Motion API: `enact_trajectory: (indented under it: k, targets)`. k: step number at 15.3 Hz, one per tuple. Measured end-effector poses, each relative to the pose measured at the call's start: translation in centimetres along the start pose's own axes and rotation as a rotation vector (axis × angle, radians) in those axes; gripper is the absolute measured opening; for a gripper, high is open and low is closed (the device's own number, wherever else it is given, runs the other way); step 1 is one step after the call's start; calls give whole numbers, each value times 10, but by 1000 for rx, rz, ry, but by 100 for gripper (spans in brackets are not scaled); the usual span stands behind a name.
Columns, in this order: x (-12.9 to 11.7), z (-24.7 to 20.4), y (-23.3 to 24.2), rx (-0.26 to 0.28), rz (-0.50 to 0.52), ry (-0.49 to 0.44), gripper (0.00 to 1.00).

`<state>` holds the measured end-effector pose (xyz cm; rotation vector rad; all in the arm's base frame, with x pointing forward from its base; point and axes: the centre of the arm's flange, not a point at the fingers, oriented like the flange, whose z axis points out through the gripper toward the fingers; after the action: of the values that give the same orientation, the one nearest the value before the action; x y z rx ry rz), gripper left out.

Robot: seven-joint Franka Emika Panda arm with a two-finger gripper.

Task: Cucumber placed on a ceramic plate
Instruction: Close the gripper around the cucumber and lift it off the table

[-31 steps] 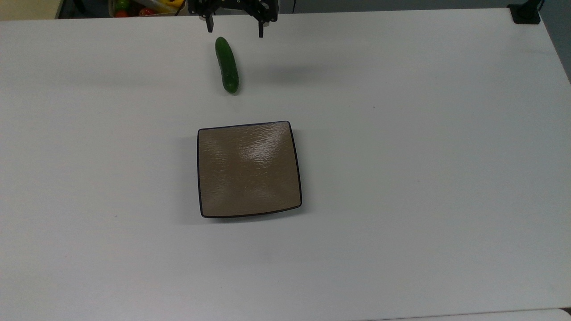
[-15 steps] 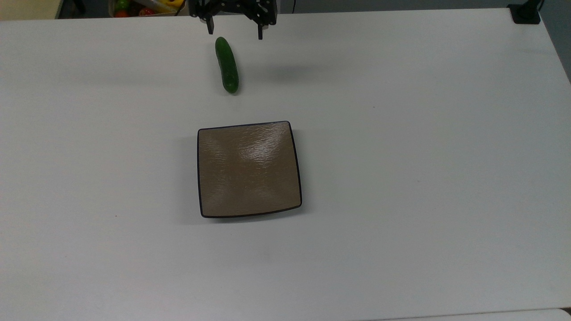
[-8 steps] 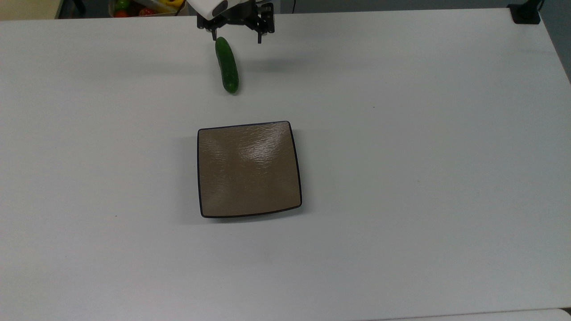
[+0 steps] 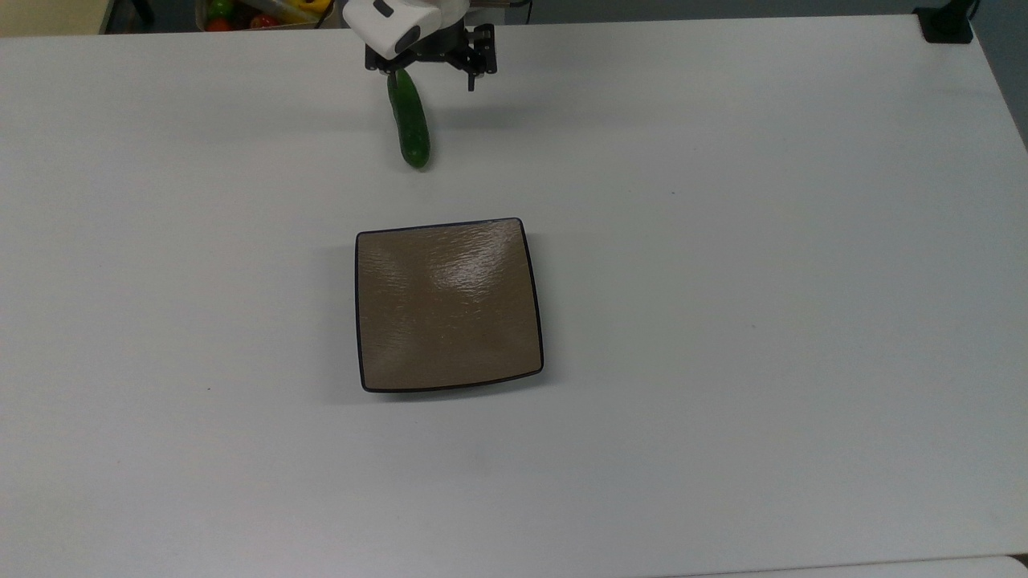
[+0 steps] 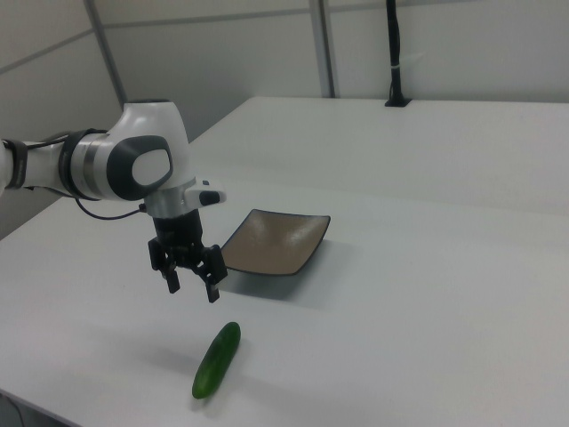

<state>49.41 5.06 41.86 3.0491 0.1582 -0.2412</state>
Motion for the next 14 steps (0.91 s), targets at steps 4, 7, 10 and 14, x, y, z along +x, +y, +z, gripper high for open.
enact_trajectory:
  k: [4,7,10,14]
  targets:
    - [-4,18,-1,0,-15,-34,100]
    - [-4,47,-3,0,-30,-88,100]
    - [4,77,2,1,-42,-123,100]
    - [13,103,22,-17,-41,-132,100]
